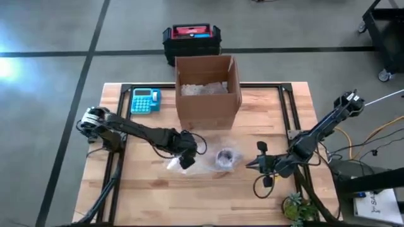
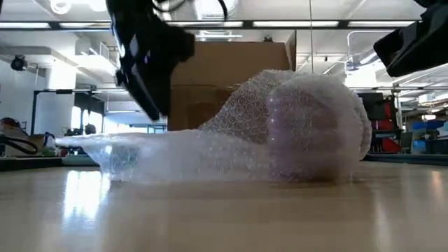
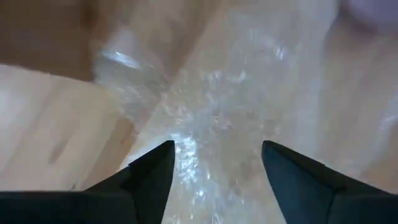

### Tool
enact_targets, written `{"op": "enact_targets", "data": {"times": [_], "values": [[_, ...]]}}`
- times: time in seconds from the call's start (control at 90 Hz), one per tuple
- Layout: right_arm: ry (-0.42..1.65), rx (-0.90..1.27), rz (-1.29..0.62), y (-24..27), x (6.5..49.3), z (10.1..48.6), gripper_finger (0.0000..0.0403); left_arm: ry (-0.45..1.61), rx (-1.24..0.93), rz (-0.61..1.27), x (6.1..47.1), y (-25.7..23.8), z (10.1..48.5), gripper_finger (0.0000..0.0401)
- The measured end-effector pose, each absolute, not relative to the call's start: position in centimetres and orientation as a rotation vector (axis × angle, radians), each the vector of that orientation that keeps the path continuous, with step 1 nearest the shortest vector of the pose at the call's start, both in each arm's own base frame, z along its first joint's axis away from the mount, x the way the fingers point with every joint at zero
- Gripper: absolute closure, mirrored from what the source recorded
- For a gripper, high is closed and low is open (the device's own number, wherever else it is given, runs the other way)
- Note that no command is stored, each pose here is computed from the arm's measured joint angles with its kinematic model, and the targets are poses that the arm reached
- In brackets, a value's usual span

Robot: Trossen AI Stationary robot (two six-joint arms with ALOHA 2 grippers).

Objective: Wrap mug
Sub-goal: Wrap the purple mug with bubble wrap

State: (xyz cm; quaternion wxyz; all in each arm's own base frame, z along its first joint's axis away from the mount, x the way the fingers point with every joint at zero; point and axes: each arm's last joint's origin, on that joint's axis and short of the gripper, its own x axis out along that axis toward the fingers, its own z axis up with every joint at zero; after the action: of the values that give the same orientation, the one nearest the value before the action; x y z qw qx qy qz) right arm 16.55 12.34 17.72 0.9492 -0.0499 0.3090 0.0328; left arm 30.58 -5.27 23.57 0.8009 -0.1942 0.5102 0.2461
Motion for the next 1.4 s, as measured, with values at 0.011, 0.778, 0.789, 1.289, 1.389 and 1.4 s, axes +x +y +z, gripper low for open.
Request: {"op": "enact_targets", "data": {"times": [0.011, 0.778, 0.789, 1.289, 1.389, 1.4], "values": [[0.629, -0.102, 0.067, 12.3, 16.6, 17.7, 0.0389, 1.082, -0.421, 0.534, 30.4, -5.2, 23.8, 0.0185], [0.65, -0.117, 0.062, 12.0, 16.2, 16.9, 0.0389, 0.703, -1.046, 0.475, 22.3, -1.8, 12.2, 0.0173], [0.651, -0.117, 0.062, 12.0, 16.2, 16.9, 0.0389, 0.698, -1.049, 0.473, 22.2, -1.8, 12.2, 0.0173], [0.655, -0.12, 0.06, 11.9, 16.1, 16.6, 0.0389, 0.571, -0.944, 0.204, 28.4, -3.0, 12.2, 0.0366], [0.663, -0.129, 0.06, 11.9, 16.0, 16.6, 0.0389, 0.516, -0.911, 0.117, 30.7, -3.8, 13.6, 0.0389], [0.662, -0.129, 0.06, 11.9, 16.0, 16.6, 0.0389, 0.509, -0.906, 0.11, 31.0, -3.9, 13.8, 0.0388]]}}
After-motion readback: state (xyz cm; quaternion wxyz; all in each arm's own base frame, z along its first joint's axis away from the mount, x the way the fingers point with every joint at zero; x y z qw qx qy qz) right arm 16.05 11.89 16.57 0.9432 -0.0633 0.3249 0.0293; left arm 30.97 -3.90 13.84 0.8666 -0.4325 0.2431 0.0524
